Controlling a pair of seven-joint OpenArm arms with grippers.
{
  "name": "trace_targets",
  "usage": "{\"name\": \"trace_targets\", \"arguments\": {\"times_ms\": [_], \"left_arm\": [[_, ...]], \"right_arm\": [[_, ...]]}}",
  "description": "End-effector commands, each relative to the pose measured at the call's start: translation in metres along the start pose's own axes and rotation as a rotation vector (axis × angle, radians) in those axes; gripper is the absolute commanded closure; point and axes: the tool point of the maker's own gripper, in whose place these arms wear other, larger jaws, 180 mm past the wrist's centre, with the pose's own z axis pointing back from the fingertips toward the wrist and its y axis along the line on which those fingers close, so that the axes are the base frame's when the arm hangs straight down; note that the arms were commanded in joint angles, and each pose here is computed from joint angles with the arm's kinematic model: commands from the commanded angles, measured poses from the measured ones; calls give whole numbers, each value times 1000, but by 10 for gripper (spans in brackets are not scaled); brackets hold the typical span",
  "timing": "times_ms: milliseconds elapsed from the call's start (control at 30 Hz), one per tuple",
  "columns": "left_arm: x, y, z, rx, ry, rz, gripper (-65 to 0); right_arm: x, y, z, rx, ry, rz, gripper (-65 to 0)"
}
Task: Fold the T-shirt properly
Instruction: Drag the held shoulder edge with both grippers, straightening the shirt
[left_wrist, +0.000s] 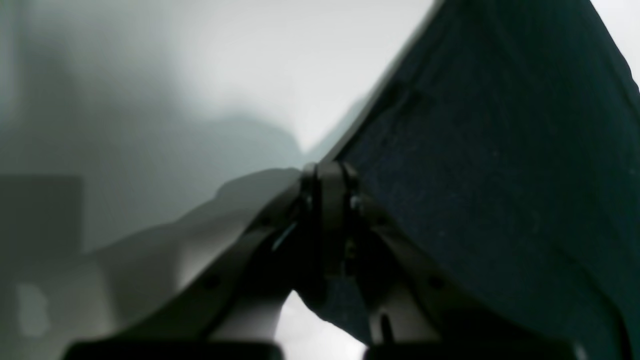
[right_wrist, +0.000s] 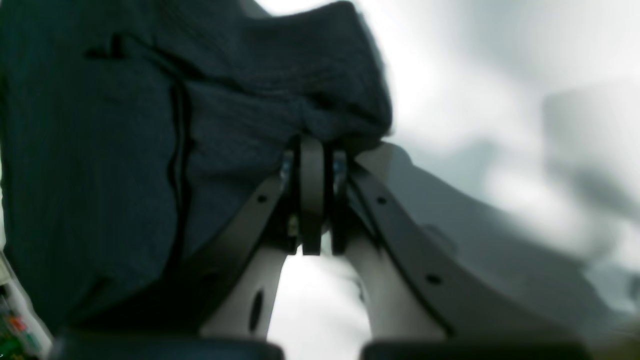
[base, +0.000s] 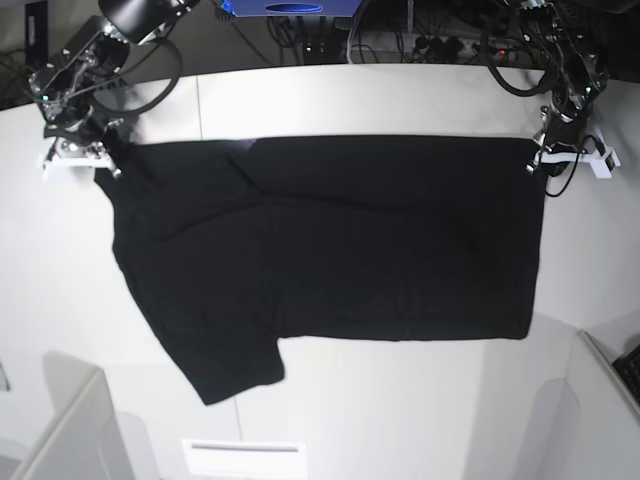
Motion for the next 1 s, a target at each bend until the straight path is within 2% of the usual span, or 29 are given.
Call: {"name": "trace_targets", "arguments": {"times_ms": [0,233,433,967], "left_arm": [[16,-1,8,-8,-53,-29,0],[3,13,29,21,-27,-83,0],[-10,29,37,55,7,-94,0],[-28,49,48,98,56,-104,0]], "right_arm": [[11,3,10,5,-46,24,0],[-12,-21,38,-68,-28,65,0],[-24,-35,41,-98,3,64,0],[-27,-37,42,-105,24,63,0]]}}
